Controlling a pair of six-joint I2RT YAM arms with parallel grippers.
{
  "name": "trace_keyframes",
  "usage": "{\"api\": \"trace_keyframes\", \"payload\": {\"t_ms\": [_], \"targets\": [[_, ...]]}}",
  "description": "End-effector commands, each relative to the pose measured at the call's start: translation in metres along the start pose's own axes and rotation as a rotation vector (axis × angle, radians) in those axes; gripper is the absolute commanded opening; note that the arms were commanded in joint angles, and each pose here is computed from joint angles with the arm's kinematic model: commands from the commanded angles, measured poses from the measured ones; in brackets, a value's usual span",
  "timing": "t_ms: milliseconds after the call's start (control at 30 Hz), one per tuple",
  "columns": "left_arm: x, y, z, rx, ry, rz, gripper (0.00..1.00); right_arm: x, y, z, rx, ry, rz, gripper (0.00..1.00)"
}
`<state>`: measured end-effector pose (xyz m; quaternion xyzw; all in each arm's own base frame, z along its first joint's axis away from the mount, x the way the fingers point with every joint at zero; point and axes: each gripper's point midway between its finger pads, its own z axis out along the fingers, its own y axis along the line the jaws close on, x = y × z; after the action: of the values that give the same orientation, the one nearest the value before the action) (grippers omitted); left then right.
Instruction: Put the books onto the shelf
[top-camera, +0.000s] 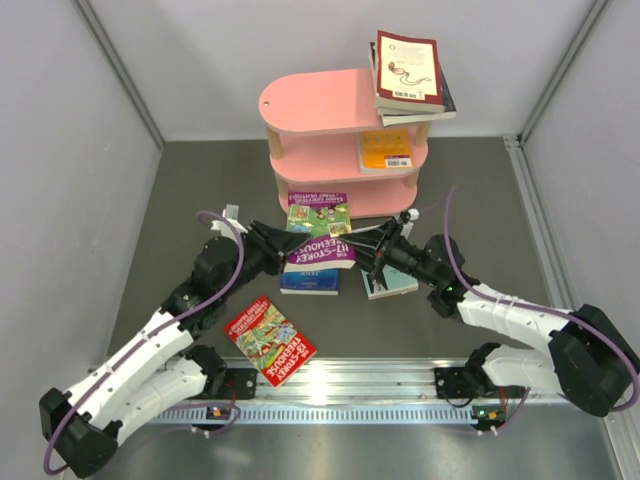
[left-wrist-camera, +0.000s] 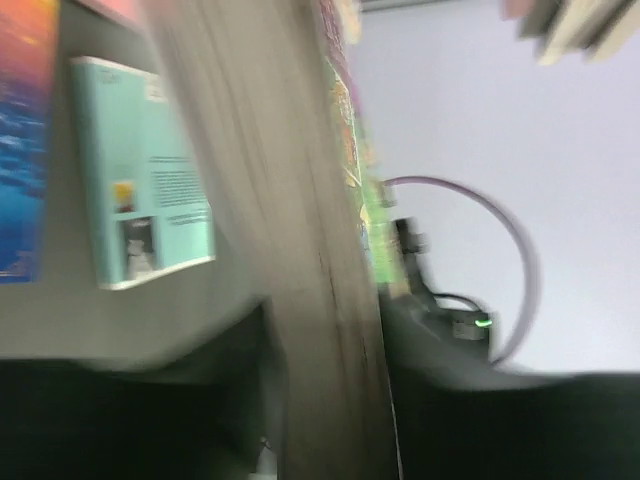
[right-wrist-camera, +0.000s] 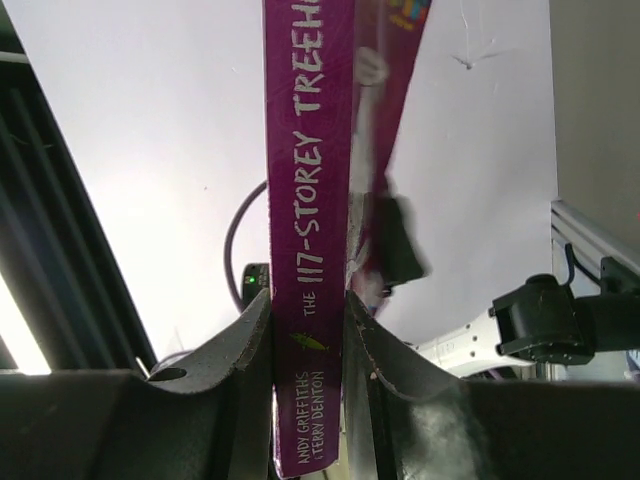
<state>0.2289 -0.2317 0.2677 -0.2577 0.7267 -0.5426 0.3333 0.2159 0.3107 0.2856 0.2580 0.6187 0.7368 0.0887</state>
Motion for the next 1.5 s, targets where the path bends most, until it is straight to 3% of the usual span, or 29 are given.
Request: {"api": "trace_keyframes", "payload": {"t_ms": [0,133,167,200,267,433,833,933,1100,1467], "targets": [[-0.001,-0.001,-0.007,-0.039,-0.001,0.019,0.03,0.026,0.08,-0.013,-0.308,0.065,-0.066,0.0],[-0.008,-0.003,-0.007,-0.078,-0.027,0.062,0.0,0.028,0.068,-0.013,-0.248,0.071,-0.082,0.04],[-0.01,-0.008,-0.006,-0.076,-0.032,0.068,0.0,0.025,0.059,-0.011,-0.207,0.06,-0.079,0.36],[-0.011,-0.01,-0.006,-0.077,-0.035,0.083,0.0,0.026,0.056,-0.01,-0.186,0.066,-0.083,0.53],[-0.017,-0.01,-0.008,-0.108,-0.061,0.092,0.0,0.028,0.056,-0.008,-0.158,0.069,-0.112,0.78],[-0.033,-0.012,-0.014,-0.152,-0.136,0.105,0.0,0.034,0.061,0.0,-0.097,0.078,-0.162,0.87],[-0.039,-0.012,-0.013,-0.267,-0.222,0.139,0.0,0.036,0.069,0.005,-0.068,-0.022,-0.084,0.84],[-0.03,-0.01,-0.005,-0.285,-0.209,0.15,0.0,0.034,0.073,0.011,-0.072,-0.032,-0.085,0.75],[-0.018,-0.011,-0.003,-0.308,-0.216,0.175,0.0,0.03,0.077,0.018,-0.08,-0.052,-0.077,0.36],[0.012,-0.012,0.002,-0.45,-0.228,0.267,0.0,0.027,0.097,0.029,-0.123,-0.07,-0.058,0.22]]}}
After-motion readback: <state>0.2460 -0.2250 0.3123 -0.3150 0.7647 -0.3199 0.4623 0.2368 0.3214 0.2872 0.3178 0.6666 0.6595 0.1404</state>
